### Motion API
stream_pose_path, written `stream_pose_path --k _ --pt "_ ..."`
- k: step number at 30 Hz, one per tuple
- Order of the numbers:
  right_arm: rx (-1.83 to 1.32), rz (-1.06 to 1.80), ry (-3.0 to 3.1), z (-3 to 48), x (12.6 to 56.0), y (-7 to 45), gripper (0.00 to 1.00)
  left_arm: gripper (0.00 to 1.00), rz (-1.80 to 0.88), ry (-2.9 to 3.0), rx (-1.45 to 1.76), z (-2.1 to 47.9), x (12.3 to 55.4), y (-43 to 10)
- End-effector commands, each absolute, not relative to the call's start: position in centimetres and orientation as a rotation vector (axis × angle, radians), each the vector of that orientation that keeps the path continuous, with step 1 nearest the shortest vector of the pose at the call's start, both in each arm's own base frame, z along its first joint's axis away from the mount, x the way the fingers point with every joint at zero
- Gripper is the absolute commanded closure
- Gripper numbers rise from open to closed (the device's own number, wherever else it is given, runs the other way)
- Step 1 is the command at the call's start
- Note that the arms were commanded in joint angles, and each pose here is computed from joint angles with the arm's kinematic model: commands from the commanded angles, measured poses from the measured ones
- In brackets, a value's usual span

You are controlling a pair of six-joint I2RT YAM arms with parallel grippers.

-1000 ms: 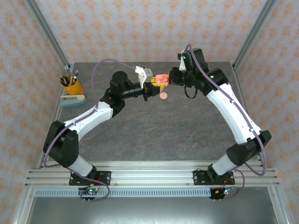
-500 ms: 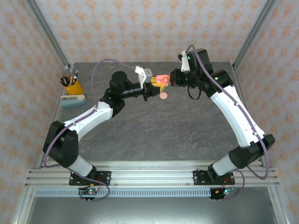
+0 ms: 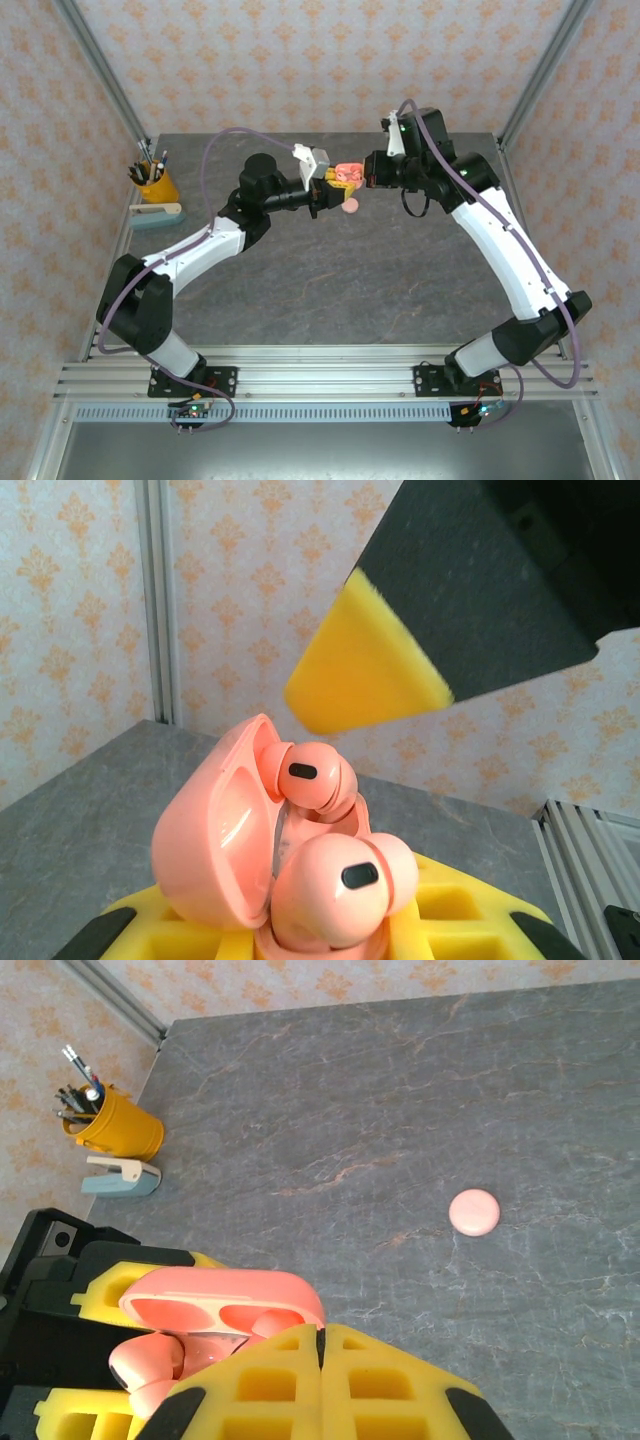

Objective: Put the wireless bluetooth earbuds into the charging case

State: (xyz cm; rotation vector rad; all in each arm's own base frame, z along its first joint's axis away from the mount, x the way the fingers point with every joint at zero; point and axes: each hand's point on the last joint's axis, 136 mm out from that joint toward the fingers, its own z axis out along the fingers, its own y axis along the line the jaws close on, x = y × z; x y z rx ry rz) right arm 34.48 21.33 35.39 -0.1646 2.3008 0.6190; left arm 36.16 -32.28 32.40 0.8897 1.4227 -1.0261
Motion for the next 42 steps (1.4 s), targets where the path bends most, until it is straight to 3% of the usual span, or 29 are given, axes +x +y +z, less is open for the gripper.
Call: stream_pose_path --k 1,27,35,42 --pt "-0.109 0.578 2.238 37.5 34.1 19.9 0.97 1.00 -1.034 1.398 0.891 33.2 36.0 -32.3" --pt "-0.186 0.696 2.309 36.0 34.6 22.7 0.99 1.00 -1.036 1.391 0.892 33.5 35.8 -32.2" --pt "-0.279 0.770 2.316 36.2 33.0 23.5 0.99 1.00 -1.032 1.394 0.891 33.4 36.0 -32.3" --pt "-0.156 0.590 2.278 36.6 33.4 20.2 0.99 1.00 -1.033 1.399 0.892 33.4 36.0 -32.4"
